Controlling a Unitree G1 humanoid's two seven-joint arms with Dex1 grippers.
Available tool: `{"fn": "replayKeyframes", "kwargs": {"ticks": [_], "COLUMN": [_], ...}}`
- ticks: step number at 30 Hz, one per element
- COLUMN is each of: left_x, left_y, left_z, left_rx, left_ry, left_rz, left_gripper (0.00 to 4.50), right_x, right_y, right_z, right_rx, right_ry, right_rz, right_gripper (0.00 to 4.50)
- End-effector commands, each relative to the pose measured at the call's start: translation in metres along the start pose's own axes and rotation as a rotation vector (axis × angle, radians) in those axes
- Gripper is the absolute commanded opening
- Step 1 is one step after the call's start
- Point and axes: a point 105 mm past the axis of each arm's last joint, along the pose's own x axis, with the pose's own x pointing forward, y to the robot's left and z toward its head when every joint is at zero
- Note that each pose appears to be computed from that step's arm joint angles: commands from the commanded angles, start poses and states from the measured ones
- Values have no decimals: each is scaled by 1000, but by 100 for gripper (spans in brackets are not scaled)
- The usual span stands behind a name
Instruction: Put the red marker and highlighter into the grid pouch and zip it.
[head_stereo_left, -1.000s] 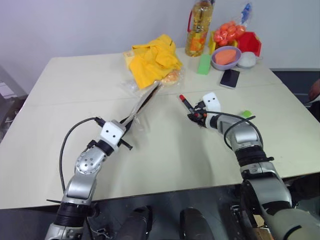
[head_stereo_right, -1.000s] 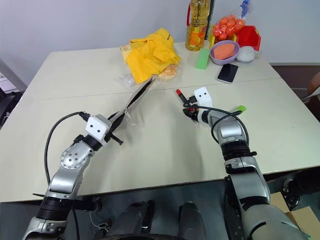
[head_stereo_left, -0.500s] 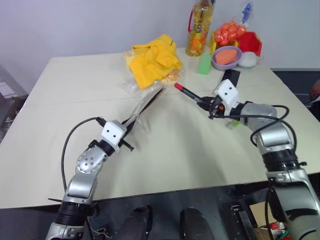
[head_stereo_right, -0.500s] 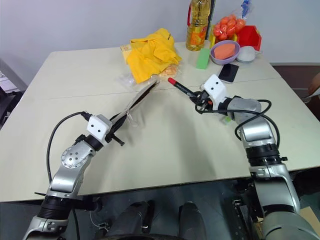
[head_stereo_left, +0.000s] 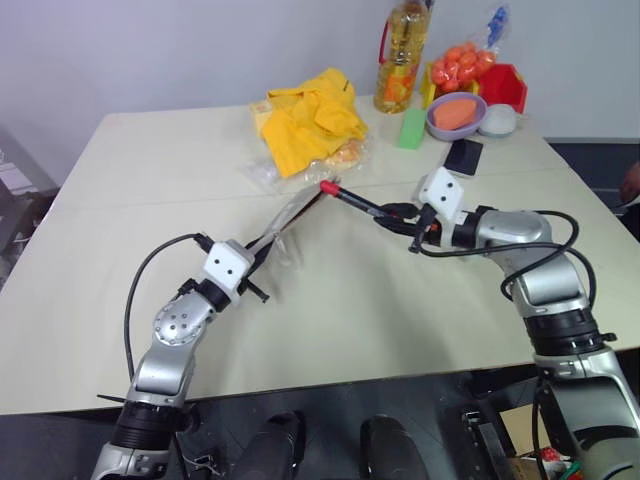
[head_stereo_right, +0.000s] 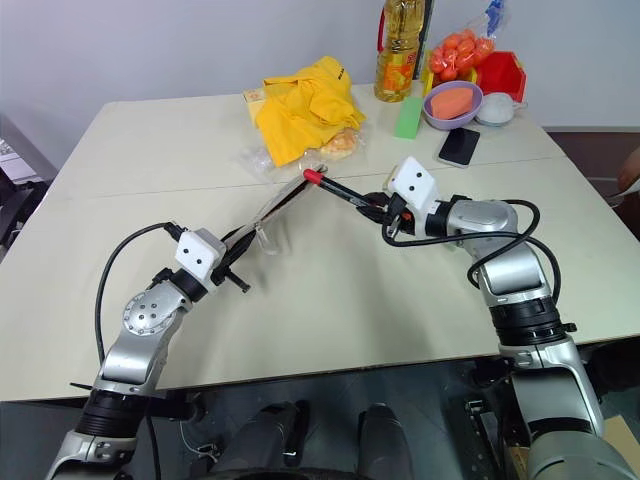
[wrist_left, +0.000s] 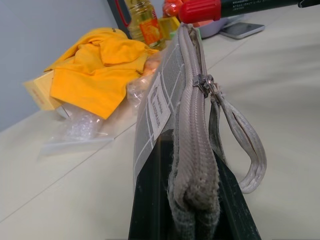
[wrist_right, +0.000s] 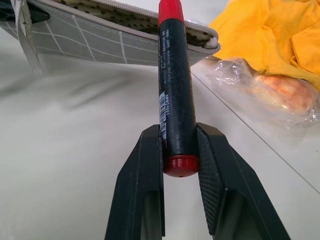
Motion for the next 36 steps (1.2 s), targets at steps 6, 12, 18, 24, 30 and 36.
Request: {"fn": "replayKeyframes", "kwargs": {"ticks": [6,12,18,24,30,36], "left_x": [3,5,1,-8,-9,-9], "left_y": [2,0,-8,-22,-33,-31], "left_z": [10,13,16,16,20,21], "left_rx": [5,11,38,105,130,130], "left_ry": [-38,-52,-60,-49,-59,-60], "left_rz": [2,-18,-93,-256,-402,-425], "left_gripper": [0,0,0,0,0,0], "right_x": [0,-1,-1,0,18,25], "right_y": [0,3,8,18,38,44], "right_z": [12,9,15,17,26,27], "right_rx": [-42,-84,-216,-479,-692,-761], "right_ry": [-31,-4,37,128,111,108], "right_rz": [11,33,79,180,282,311], "right_gripper": [37,37,37,37,37,37]}}
